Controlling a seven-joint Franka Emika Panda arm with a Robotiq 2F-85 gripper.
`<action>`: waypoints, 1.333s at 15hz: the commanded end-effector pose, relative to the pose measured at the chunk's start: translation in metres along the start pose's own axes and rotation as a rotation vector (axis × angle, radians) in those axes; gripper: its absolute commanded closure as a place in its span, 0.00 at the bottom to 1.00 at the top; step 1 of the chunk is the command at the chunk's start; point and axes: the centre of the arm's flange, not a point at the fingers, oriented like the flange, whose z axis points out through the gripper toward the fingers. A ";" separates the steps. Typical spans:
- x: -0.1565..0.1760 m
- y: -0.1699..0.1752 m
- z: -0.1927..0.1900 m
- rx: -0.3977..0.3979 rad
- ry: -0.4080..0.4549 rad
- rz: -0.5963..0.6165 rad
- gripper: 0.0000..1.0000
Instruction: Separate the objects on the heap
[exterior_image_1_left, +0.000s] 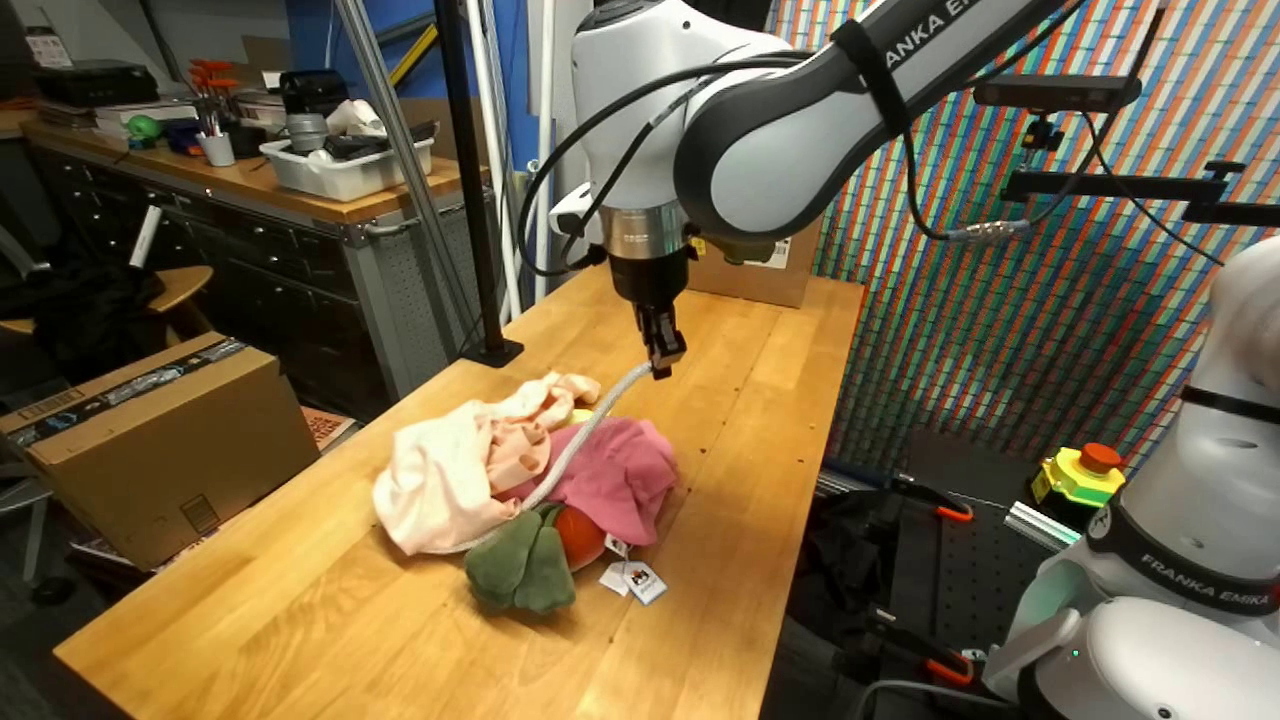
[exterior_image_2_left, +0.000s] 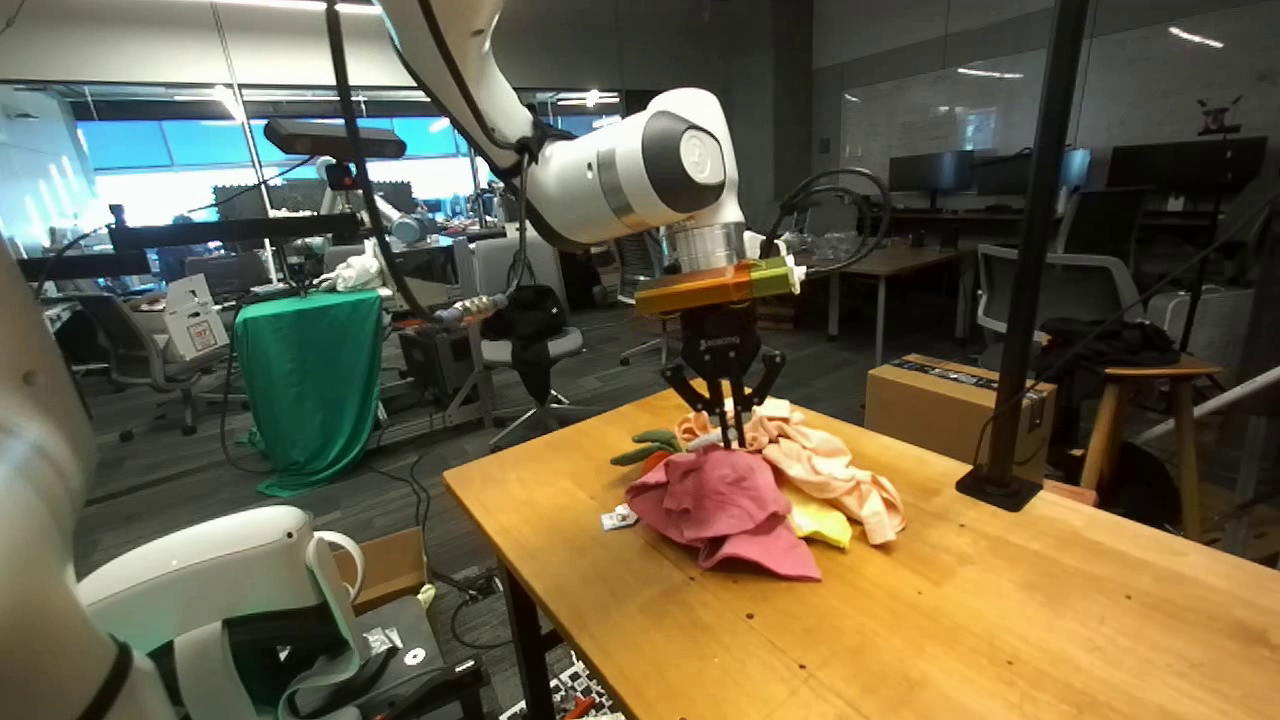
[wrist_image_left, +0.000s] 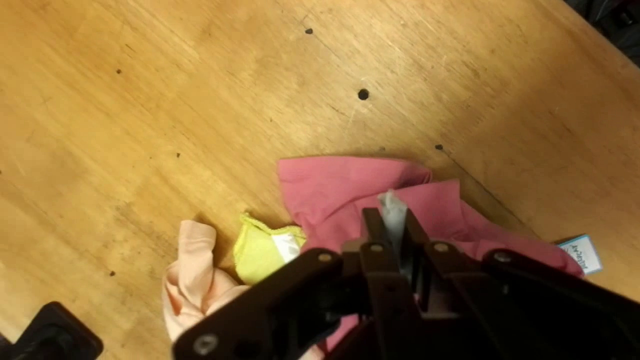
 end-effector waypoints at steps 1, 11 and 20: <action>-0.027 0.011 -0.027 -0.045 0.082 0.127 0.97; -0.104 0.058 -0.084 -0.098 0.242 0.489 0.97; -0.171 0.103 -0.129 -0.114 0.316 0.792 0.97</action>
